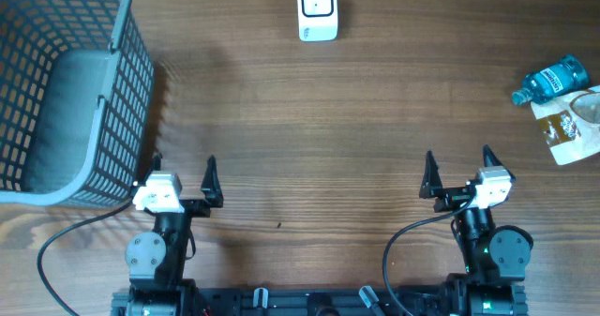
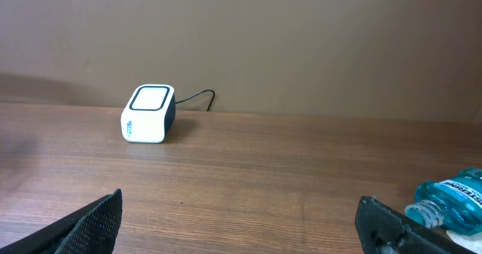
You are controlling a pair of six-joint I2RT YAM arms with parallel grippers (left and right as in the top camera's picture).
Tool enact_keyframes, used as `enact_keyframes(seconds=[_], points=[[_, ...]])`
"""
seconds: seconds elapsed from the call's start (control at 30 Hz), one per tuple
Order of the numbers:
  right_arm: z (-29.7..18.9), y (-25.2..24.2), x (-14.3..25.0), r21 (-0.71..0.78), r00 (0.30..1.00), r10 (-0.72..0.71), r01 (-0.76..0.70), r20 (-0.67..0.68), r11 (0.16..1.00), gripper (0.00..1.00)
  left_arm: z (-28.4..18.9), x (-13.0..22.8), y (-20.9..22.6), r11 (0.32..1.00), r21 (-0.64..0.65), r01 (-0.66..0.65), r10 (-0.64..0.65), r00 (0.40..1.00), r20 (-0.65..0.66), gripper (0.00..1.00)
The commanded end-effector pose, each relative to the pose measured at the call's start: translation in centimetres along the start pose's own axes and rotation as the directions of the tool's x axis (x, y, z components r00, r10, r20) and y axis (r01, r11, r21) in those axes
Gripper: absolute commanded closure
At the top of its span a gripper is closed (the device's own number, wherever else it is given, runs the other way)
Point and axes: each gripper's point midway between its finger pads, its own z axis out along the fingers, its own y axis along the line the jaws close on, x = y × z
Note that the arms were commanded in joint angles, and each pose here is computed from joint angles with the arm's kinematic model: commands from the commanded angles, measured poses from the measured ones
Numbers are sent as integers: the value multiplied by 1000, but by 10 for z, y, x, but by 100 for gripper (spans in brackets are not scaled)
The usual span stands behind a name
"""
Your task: Scan the item barcode
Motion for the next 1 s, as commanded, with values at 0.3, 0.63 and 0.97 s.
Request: enact_keyframes(seconds=[0.3,0.63,0.97], points=[[0,0,-2,3,1000,-11,11,11,1000,0,-1,-1,17,995,-95,-37,38,999,14,0],[0,0,-2,3,1000,-12,12,11,1000,0,0,0,17,990,-92,-106,107,994,7,0],[0,0,-2,3,1000,-11,11,11,1000,0,0,0,16,991,-87,-99,100,995,9,0]])
